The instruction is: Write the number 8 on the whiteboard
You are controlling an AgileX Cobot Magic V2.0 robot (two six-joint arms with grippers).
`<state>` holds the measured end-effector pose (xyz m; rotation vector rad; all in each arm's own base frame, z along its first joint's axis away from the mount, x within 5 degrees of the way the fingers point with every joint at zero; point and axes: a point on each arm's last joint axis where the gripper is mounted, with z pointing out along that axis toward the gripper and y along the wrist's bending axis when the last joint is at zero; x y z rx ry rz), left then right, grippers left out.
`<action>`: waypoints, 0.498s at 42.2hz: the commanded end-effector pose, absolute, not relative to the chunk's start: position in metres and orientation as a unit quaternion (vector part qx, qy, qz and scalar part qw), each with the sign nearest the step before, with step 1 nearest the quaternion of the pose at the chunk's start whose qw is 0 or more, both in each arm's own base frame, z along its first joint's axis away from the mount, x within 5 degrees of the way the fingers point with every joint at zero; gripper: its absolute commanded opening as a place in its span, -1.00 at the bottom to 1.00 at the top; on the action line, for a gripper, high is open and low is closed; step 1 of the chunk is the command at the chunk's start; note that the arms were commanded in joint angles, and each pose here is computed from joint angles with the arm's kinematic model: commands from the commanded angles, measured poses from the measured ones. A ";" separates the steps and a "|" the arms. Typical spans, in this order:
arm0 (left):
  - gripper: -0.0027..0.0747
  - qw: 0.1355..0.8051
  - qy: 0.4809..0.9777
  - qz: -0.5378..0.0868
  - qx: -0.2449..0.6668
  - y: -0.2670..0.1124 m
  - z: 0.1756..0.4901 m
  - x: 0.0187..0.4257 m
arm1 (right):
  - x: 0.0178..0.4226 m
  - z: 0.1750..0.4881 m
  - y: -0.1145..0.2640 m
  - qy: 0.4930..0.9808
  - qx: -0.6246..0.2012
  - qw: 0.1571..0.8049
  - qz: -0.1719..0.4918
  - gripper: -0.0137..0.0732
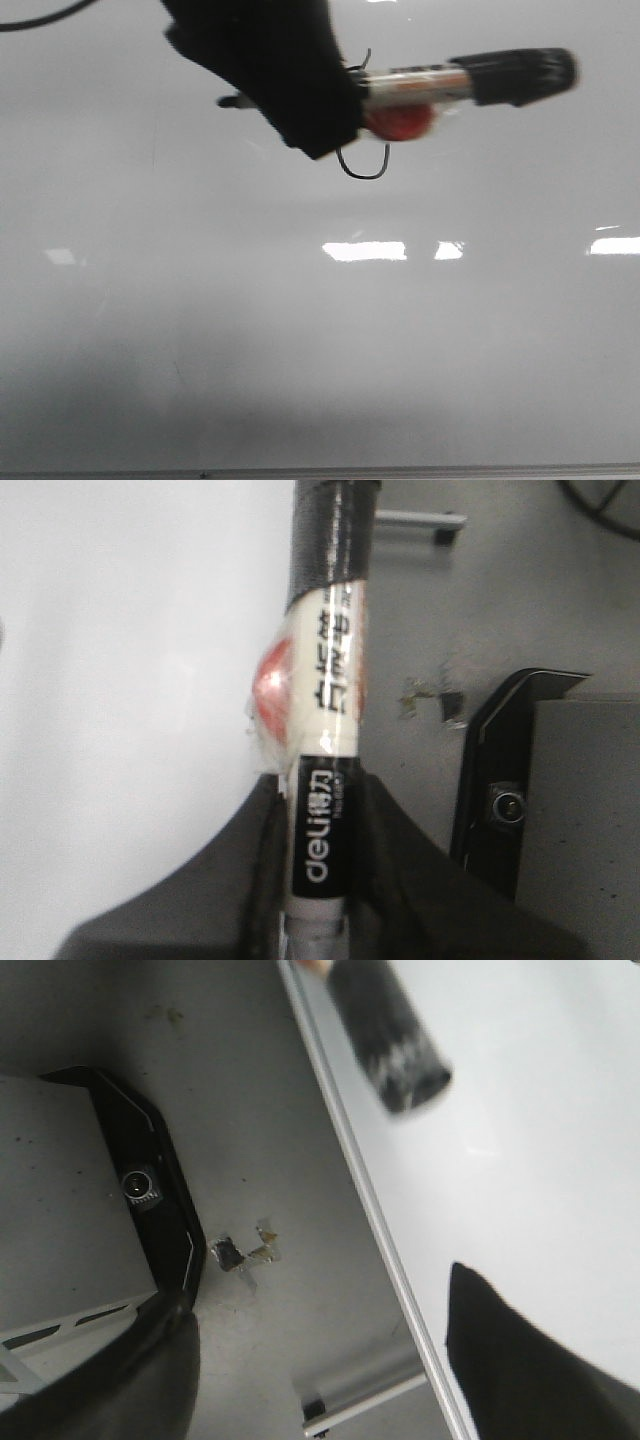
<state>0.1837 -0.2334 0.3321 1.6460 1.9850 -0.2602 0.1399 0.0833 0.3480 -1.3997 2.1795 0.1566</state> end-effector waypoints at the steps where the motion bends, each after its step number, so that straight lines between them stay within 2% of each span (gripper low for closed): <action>1: -0.96 0.337 0.784 -0.057 0.517 -0.212 0.365 0.185 | 0.135 0.365 0.075 0.829 -0.462 0.314 0.040 0.51; 5: -0.96 0.346 0.837 -0.017 0.423 -0.186 0.373 0.193 | 0.130 0.370 0.070 0.851 -0.407 0.330 0.046 0.45; 10: -0.96 0.367 0.877 0.007 0.310 -0.143 0.376 0.203 | 0.120 0.380 0.063 0.873 -0.313 0.366 0.073 0.36; 16: -0.96 0.406 0.896 0.005 0.180 -0.092 0.370 0.208 | 0.112 0.390 0.052 0.882 -0.207 0.414 0.085 0.29; 21: -0.96 0.425 0.900 0.004 0.092 -0.063 0.357 0.214 | 0.114 0.395 0.052 0.871 -0.192 0.442 0.094 0.26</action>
